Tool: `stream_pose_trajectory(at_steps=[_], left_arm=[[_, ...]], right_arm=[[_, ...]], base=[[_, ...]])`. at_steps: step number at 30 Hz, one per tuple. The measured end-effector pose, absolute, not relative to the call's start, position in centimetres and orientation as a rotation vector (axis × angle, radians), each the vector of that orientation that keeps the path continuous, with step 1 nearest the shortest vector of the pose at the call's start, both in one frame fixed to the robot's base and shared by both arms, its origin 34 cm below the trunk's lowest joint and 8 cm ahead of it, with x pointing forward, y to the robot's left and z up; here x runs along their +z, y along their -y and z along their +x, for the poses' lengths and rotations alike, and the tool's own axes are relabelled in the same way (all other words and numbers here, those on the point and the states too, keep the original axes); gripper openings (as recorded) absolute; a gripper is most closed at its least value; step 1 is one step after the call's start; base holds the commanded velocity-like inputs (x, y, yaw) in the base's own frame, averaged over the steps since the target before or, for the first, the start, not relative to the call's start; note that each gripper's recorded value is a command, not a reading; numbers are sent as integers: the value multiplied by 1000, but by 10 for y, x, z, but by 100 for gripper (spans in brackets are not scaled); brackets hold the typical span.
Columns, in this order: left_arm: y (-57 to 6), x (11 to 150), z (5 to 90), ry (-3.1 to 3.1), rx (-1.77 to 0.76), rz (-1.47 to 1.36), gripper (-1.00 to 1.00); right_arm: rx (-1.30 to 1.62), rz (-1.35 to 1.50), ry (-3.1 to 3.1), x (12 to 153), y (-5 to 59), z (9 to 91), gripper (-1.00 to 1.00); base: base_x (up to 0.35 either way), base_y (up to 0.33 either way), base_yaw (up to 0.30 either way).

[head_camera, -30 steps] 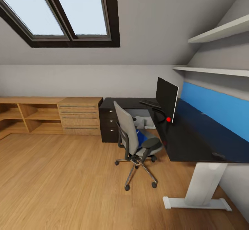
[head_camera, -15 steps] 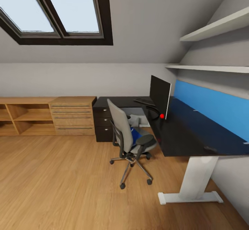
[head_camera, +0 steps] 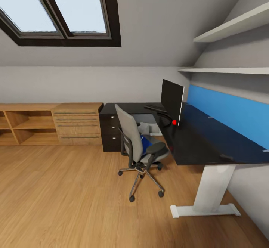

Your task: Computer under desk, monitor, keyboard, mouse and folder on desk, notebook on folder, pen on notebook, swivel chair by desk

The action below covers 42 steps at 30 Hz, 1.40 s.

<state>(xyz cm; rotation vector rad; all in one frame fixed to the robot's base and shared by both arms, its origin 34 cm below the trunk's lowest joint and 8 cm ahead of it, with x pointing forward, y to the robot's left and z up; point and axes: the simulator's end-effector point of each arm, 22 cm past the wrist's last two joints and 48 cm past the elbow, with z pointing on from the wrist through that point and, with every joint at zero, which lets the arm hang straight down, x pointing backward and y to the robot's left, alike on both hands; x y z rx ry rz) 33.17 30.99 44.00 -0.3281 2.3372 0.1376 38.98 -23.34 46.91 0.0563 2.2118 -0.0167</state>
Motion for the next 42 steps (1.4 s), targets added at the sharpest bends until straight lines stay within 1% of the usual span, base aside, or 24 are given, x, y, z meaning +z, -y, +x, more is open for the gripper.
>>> stream_pose_trajectory(at_steps=[5, 7, 9, 11, 14, 16, 17, 19, 22, 25, 31, 33, 34, 37, 42], left_arm=[[-316, 453, 372, -2243, 137, -323, 100], [-318, 461, 395, -2213, 144, -335, 100], [-314, 469, 424, -2240, 171, -385, 100], [-315, 471, 435, -2262, 184, -403, 100], [-308, 486, 461, -2294, 178, -425, 100], [-299, 517, 495, -2284, 147, -434, 100], [-297, 525, 505, -2278, 139, -435, 100], [-291, 568, 556, -2248, 98, -430, 100], [-286, 588, 584, -2231, 64, -433, 100], [-265, 626, 620, -2190, -36, -457, 100], [-249, 668, 640, -2130, -125, -462, 100], [-251, 677, 640, -2110, -131, -459, 100], [-264, 693, 625, -2067, -109, -456, 100], [-269, 689, 607, -2058, -97, -455, 100], [-256, 666, 580, -2092, -101, -415, 100]], right_arm=[[-24, 65, -2168, 471, 236, 411, 100], [-26, 72, -2112, 485, 237, 446, 100], [-10, 77, -2073, 508, 228, 512, 100], [1, 80, -2087, 510, 220, 533, 100], [13, 85, -2106, 528, 206, 587, 100], [10, 90, -2103, 555, 197, 636, 100], [10, 93, -2101, 560, 195, 645, 100], [11, 98, -2061, 600, 181, 694, 100], [9, 98, -2058, 611, 178, 713, 100], [7, 93, -2068, 620, 174, 729, 100], [11, 85, -2078, 612, 170, 732, 100], [13, 84, -2079, 608, 169, 732, 100], [14, 85, -2080, 606, 168, 731, 100], [13, 89, -2075, 601, 168, 730, 100], [12, 98, -2045, 596, 170, 731, 100]], base=[[0, 0, 0], [0, 0, 0], [0, 0, 0], [0, 0, 0], [0, 0, 0], [0, 0, 0], [0, 0, 0], [0, 0, 0], [0, 0, 0], [0, 0, 0], [0, 0, 0], [0, 0, 0], [0, 0, 0], [0, 0, 0], [0, 0, 0]])
